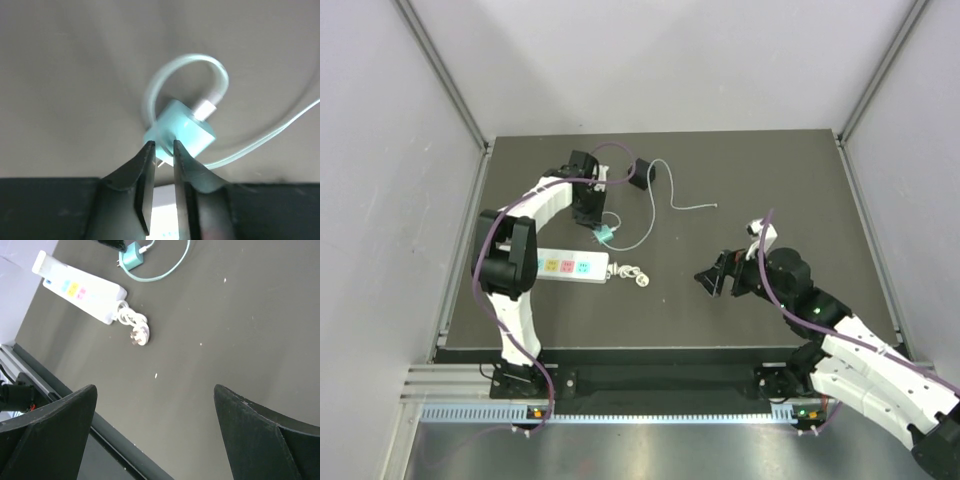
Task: Insert the plug
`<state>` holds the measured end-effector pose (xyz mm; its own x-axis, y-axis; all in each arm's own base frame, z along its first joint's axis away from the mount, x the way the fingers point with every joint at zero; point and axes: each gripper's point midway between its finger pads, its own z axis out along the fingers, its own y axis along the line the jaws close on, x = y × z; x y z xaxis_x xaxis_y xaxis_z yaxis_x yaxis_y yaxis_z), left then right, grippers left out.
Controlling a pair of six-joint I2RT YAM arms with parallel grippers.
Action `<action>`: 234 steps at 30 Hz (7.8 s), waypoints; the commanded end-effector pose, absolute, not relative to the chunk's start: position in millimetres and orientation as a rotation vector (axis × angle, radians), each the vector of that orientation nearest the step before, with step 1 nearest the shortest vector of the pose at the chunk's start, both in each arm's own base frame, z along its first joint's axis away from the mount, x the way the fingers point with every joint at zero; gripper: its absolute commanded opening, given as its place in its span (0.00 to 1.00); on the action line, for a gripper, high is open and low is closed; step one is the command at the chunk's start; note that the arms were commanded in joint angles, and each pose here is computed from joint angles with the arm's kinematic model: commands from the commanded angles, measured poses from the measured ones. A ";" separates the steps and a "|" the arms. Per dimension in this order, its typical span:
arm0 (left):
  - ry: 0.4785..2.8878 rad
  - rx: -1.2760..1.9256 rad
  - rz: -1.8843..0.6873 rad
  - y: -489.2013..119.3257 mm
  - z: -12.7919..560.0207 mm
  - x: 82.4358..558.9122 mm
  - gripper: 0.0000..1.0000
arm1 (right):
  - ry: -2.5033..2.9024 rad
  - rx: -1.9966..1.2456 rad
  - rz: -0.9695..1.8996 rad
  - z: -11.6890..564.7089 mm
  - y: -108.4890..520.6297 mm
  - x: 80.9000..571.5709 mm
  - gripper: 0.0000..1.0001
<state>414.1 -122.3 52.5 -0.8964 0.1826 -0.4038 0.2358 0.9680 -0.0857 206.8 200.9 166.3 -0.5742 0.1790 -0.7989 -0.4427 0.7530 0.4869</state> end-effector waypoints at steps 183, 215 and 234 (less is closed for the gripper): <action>1.878 0.557 -0.513 -241.3 257.7 308.2 0.00 | 1.774 -0.140 1.172 341.8 295.1 270.0 0.84; 1.768 0.307 -0.616 -166.1 301.0 330.1 0.00 | 1.870 -0.263 1.160 279.4 282.0 286.9 0.96; 1.722 0.451 -0.614 -165.8 264.8 323.9 0.00 | 1.903 -0.273 1.265 246.5 292.0 267.6 0.95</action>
<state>344.9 -110.4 228.9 -0.2753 -0.1033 -0.9558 0.2567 0.9502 -0.1766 261.9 281.5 209.8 -0.7103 0.2601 -0.6541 -0.4647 0.5247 0.7133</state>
